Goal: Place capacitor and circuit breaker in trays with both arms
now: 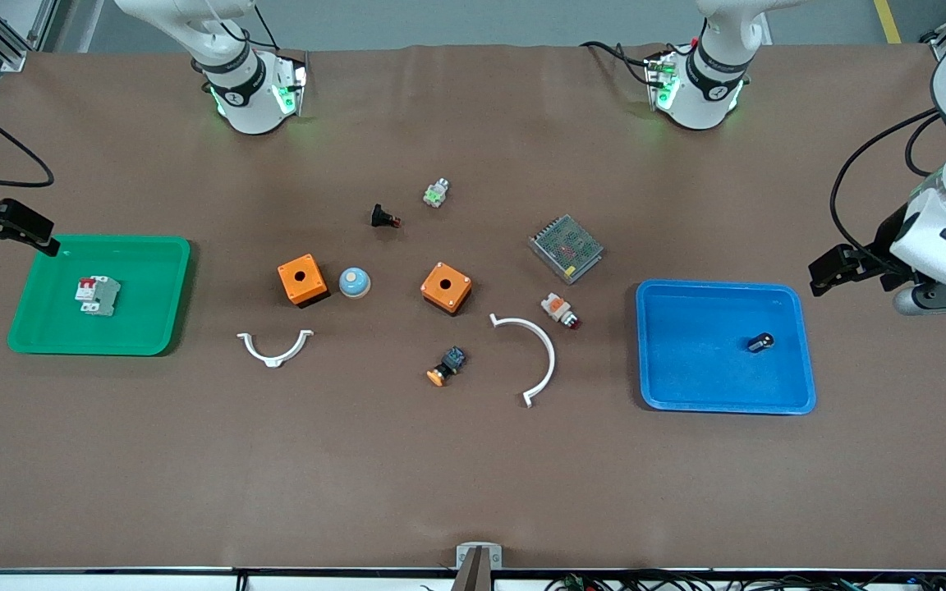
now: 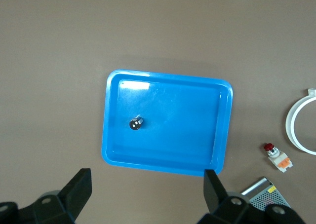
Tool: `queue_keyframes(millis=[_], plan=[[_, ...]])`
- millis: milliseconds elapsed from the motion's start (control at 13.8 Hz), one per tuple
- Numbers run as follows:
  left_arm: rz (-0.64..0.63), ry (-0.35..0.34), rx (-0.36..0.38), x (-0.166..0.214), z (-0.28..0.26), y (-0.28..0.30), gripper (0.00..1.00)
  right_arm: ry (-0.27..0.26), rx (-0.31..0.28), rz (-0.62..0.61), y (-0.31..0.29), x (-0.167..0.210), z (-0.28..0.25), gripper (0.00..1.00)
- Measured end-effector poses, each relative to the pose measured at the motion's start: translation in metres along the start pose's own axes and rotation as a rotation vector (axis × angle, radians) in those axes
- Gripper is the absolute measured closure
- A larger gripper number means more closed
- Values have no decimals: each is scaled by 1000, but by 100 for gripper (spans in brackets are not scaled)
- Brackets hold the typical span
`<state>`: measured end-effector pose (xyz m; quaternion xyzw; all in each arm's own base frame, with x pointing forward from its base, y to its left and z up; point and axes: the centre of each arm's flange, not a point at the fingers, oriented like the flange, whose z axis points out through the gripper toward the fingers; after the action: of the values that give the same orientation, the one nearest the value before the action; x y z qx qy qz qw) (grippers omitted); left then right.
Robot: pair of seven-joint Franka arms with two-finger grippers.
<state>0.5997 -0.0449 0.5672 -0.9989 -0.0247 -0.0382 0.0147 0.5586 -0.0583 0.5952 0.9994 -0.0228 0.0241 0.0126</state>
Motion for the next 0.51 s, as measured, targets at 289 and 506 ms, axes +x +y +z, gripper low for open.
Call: queue_keyframes(millis=[289,506], plan=[[-12,3,1,0,-29,-6,0,2,0,0,0,-1,-1,0],[-16,9,1,-2,-42,-9,0,3,0,1,1,-1,-1,0]])
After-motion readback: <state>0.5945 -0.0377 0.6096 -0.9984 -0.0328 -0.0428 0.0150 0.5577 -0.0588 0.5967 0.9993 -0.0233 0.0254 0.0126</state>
